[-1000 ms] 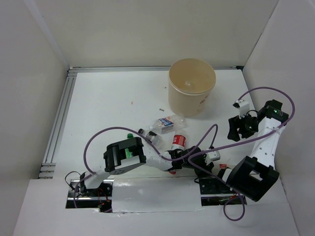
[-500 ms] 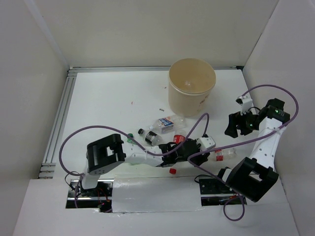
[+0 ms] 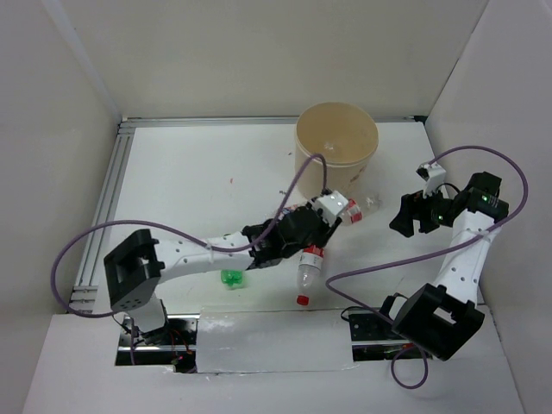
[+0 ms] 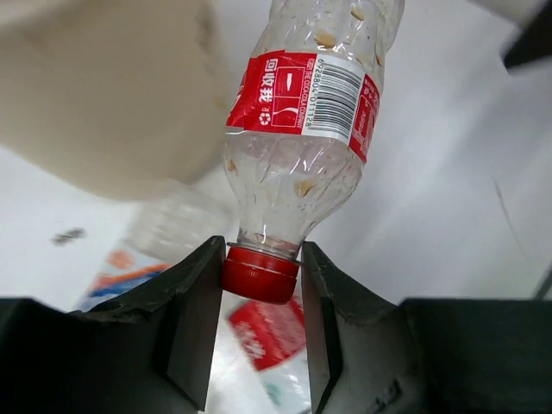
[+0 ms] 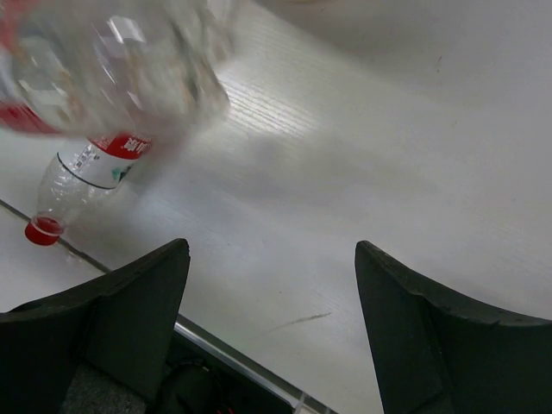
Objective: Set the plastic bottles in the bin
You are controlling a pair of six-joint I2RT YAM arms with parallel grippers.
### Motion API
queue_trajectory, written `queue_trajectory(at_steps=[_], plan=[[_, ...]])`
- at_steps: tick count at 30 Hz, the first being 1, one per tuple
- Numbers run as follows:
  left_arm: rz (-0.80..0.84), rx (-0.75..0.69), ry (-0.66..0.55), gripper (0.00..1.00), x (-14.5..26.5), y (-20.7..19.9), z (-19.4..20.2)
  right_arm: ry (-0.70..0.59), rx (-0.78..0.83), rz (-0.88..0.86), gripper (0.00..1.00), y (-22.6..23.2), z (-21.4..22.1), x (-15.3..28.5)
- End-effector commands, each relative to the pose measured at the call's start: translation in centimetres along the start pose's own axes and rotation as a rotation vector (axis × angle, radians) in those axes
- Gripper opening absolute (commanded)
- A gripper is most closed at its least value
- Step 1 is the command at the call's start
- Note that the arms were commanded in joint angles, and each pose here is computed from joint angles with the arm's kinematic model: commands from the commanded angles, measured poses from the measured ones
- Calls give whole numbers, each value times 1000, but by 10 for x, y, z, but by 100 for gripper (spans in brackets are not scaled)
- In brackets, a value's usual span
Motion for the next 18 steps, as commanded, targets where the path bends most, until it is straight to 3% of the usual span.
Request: queue_trajectory(at_steps=[1, 10, 13, 15, 16, 17, 18], plan=[[-160, 16, -110, 0, 23, 50, -44, -82, 49, 0, 84, 5, -14, 6], [-323, 43, -229, 0, 27, 119, -107, -88, 87, -6, 84, 5, -12, 4], [-375, 58, -240, 0, 14, 135, -118, -92, 100, -14, 84, 6, -10, 4], [-416, 63, -181, 0, -6, 144, -107, -93, 107, -24, 85, 6, -9, 2], [-424, 71, -153, 7, -17, 150, -107, -103, 125, -28, 85, 8, -10, 3], [-426, 74, -161, 7, -14, 151, -114, -98, 118, -32, 85, 8, -7, 1], [-435, 83, -134, 20, -25, 156, -106, -93, 111, -36, 85, 9, -6, 1]])
Point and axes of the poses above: each gripper's point midway between its finger pads, its own x axis back along the fingers, its own y axis along the line the jaws close on, z = x × y, the point moved 6 cm from there along x, back along the fingers, and after that the axes turned 12 degrees about -x, right-handed, at the moved point
